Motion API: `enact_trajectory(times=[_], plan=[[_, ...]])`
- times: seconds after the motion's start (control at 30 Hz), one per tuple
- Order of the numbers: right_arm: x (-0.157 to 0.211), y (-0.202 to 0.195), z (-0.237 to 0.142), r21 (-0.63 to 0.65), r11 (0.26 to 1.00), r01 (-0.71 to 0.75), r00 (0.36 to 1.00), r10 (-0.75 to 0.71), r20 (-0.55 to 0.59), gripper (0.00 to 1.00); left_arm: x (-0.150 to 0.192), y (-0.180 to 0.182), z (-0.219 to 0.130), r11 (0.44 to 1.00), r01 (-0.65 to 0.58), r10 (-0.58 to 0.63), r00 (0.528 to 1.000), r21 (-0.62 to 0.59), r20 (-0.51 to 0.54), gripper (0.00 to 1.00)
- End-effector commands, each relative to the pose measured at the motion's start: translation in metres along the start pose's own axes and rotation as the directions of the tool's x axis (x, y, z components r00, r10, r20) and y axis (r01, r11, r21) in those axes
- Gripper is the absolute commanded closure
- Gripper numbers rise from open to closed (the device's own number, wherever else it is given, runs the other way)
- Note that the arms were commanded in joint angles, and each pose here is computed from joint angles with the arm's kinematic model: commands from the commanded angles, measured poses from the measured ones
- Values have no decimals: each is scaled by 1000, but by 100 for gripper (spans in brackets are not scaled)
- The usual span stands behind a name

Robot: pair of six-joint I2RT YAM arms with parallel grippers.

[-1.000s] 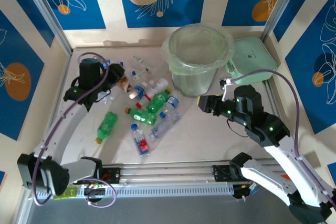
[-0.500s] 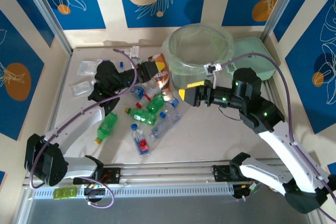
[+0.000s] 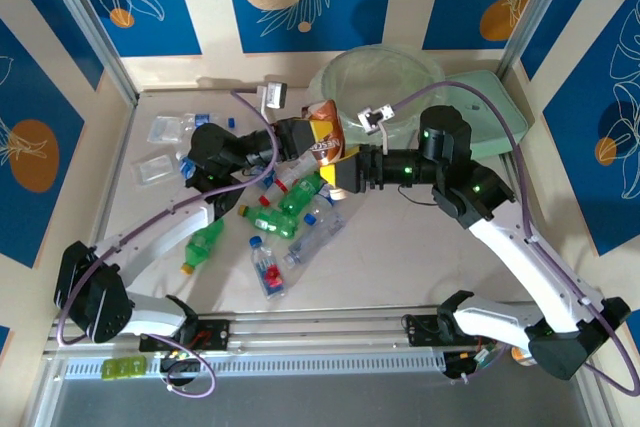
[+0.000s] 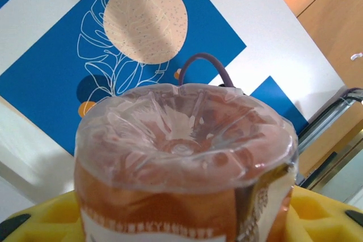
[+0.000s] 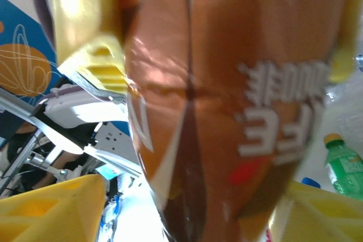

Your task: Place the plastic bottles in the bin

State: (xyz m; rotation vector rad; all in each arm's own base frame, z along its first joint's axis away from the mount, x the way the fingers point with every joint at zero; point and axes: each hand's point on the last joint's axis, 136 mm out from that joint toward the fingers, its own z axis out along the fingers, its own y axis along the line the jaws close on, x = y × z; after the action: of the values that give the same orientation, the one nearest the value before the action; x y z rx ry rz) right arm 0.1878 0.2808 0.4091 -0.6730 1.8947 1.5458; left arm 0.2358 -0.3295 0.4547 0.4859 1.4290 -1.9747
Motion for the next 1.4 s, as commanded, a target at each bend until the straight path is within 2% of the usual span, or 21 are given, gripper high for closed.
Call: enact_trajectory(times=[0.0,0.23,0.47,0.53,0.63,0.67,0.73,0.8,0.9,1.03,1.13,1.37], plan=[[-3,17,1,-90,996,7,1000,-8,-5,36,-4,-29,6,995,-66,66,998,81,1,54],[-5,12,1,-88,996,-4,1000,5,6,58,-3,-30,6,994,-62,62,998,93,2,53],[-14,12,-9,-71,997,8,1000,-7,25,66,-15,-25,-1,996,-1,-2,999,89,33,21],[-19,9,-13,-50,999,9,999,-8,32,67,-29,-14,-15,999,12,-15,996,31,84,10],[-31,-6,-22,29,1000,11,998,-12,61,66,-53,-1,-49,992,-7,28,986,-126,167,9],[-37,-15,-26,65,998,1,997,-5,75,66,-56,-3,-60,979,-47,81,983,-198,167,9],[-52,-36,-37,142,989,-36,994,20,109,66,-52,0,-79,908,-145,205,972,-392,116,8],[-69,-62,-49,240,967,-84,987,48,154,66,-44,1,-99,776,-261,325,945,-574,10,6],[-91,-104,-66,358,919,-168,972,93,216,66,-33,6,-122,669,-324,362,928,-669,-87,6],[-113,-156,-84,490,834,-252,953,125,278,66,-16,13,-138,611,-356,347,923,-707,-165,7],[-123,-190,-92,575,765,-291,945,137,297,66,-12,15,-152,570,-354,365,918,-741,-158,7],[-123,-255,-90,732,619,-286,958,157,241,66,0,29,-162,560,-338,350,924,-757,-154,7]])
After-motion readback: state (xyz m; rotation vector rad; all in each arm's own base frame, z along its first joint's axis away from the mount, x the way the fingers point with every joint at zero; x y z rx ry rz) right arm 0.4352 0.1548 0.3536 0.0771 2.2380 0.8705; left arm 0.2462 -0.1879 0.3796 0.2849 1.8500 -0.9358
